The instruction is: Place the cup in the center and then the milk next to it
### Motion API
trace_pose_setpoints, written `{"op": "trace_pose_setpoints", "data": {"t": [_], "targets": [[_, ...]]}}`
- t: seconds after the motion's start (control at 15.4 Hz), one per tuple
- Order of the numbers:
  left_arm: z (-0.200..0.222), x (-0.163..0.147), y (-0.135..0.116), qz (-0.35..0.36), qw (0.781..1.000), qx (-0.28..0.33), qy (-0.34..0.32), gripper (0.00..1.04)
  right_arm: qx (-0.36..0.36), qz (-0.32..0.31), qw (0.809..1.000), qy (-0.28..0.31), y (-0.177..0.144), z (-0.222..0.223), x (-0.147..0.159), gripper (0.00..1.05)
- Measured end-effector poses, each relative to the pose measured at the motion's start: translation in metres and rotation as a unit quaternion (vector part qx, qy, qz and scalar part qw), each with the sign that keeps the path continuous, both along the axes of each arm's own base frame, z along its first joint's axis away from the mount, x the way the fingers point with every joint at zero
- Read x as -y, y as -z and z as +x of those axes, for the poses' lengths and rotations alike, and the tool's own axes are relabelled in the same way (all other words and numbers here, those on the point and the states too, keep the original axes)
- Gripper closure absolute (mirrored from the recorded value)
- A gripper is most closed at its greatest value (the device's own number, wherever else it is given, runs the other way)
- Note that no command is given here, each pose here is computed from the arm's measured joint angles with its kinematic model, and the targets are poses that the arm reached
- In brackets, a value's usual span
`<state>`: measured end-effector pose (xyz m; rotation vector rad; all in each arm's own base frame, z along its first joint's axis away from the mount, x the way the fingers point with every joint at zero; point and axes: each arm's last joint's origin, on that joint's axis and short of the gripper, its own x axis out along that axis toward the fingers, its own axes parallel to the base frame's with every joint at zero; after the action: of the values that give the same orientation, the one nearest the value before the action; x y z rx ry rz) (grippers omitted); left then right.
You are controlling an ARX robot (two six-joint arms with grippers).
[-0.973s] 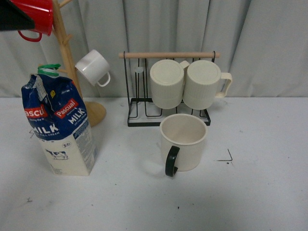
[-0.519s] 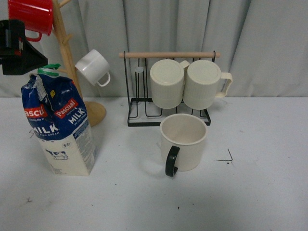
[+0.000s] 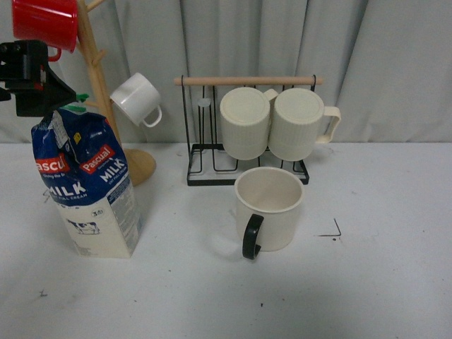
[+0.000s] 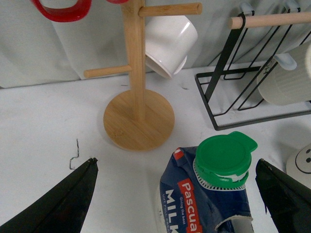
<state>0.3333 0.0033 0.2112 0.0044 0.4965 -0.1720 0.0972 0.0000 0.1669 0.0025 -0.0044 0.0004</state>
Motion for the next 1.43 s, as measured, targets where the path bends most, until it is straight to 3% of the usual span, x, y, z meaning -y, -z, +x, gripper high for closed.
{"op": "trace_pose_setpoints", "data": {"t": [0.32, 0.39, 0.52, 0.58, 0.97, 1.43], "targets": [[0.004, 0.02, 0.018, 0.006, 0.999, -0.038, 0.01, 0.07, 0.0, 0.0, 1.0, 0.0, 0.0, 0.0, 0.0, 0.06], [0.005, 0.03, 0.031, 0.021, 0.998, -0.055, 0.004, 0.11, 0.0, 0.0, 1.0, 0.0, 0.0, 0.0, 0.0, 0.06], [0.006, 0.037, 0.035, 0.026, 0.998, -0.058, -0.013, 0.84, 0.0, 0.0, 1.0, 0.0, 0.0, 0.0, 0.0, 0.06], [0.006, 0.042, 0.034, 0.02, 0.998, -0.061, -0.018, 1.0, 0.0, 0.0, 1.0, 0.0, 0.0, 0.0, 0.0, 0.06], [0.003, 0.065, 0.027, 0.025, 0.998, -0.061, -0.023, 1.0, 0.0, 0.0, 1.0, 0.0, 0.0, 0.0, 0.0, 0.06], [-0.008, 0.108, 0.015, 0.013, 0.998, -0.052, 0.029, 1.0, 0.0, 0.0, 1.0, 0.0, 0.0, 0.0, 0.0, 0.06]]}}
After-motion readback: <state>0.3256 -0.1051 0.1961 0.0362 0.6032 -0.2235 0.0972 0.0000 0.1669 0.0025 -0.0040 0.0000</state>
